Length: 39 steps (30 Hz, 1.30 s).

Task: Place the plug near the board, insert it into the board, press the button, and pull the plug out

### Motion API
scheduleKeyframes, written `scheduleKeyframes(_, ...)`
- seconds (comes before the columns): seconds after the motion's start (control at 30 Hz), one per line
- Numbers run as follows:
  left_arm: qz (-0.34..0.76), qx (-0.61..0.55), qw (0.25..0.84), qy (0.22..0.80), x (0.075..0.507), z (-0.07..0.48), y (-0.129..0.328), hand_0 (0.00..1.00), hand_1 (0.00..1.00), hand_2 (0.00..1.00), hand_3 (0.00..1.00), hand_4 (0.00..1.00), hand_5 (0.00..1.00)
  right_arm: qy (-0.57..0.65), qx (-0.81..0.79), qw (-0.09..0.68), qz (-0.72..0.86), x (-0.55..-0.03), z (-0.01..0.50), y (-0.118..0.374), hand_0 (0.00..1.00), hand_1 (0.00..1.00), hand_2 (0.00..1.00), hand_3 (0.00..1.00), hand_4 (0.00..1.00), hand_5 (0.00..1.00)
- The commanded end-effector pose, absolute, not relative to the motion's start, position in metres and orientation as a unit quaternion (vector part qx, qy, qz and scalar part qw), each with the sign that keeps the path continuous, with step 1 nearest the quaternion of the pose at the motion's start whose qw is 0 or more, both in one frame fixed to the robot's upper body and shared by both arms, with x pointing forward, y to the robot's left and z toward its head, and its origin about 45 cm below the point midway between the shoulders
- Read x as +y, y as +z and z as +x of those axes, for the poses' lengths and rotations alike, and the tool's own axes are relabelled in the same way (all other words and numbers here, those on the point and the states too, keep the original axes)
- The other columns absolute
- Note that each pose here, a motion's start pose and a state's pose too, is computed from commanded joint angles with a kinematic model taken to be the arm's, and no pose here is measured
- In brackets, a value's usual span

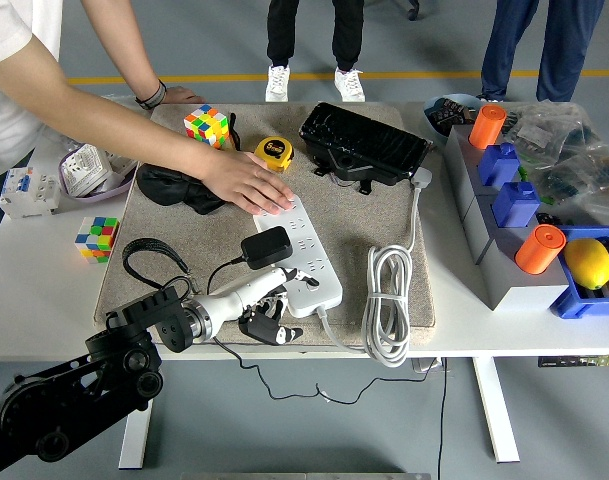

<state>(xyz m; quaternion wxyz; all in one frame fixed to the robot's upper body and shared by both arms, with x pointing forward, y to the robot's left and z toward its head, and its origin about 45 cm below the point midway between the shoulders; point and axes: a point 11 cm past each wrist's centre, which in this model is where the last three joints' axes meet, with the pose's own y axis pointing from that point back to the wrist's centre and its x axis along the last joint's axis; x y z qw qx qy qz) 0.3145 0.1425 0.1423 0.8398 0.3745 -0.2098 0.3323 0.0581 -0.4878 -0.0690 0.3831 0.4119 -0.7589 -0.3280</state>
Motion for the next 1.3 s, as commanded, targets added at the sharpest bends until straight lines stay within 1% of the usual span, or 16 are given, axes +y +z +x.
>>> scheduleKeyframes(0.57, 0.402, -0.212, 0.829, 0.326, 0.145, 0.316, 0.129, 0.042, 0.066, 0.16, 0.867, 0.77, 0.002, -0.326, -0.759, 0.381, 0.416, -0.487, 0.061, -0.068, 0.603, 0.607, 0.559, 0.546, 0.758, 0.236)
scheduleKeyframes(0.93, 0.406, -0.214, 0.827, 0.324, 0.146, 0.316, 0.129, 0.043, 0.067, 0.161, 0.861, 0.776, 0.002, -0.325, -0.76, 0.38, 0.416, -0.487, 0.062, -0.068, 0.604, 0.607, 0.558, 0.545, 0.757, 0.237)
scheduleKeyframes(1.17, 0.354, -0.209, 0.842, 0.349, 0.142, 0.321, 0.148, 0.042, 0.068, 0.162, 0.857, 0.78, 0.002, -0.325, -0.759, 0.38, 0.417, -0.487, 0.062, -0.068, 0.603, 0.607, 0.558, 0.546, 0.757, 0.236)
scheduleKeyframes(1.2, 0.337, -0.208, 0.845, 0.358, 0.142, 0.322, 0.153, 0.05, 0.069, 0.174, 0.853, 0.713, 0.002, -0.325, -0.759, 0.38, 0.417, -0.487, 0.061, -0.068, 0.604, 0.607, 0.558, 0.545, 0.757, 0.236)
scheduleKeyframes(1.3, 0.299, -0.211, 0.85, 0.379, 0.142, 0.326, 0.163, 0.05, 0.069, 0.174, 0.853, 0.713, 0.002, -0.326, -0.758, 0.381, 0.416, -0.486, 0.061, -0.068, 0.604, 0.607, 0.558, 0.545, 0.757, 0.236)
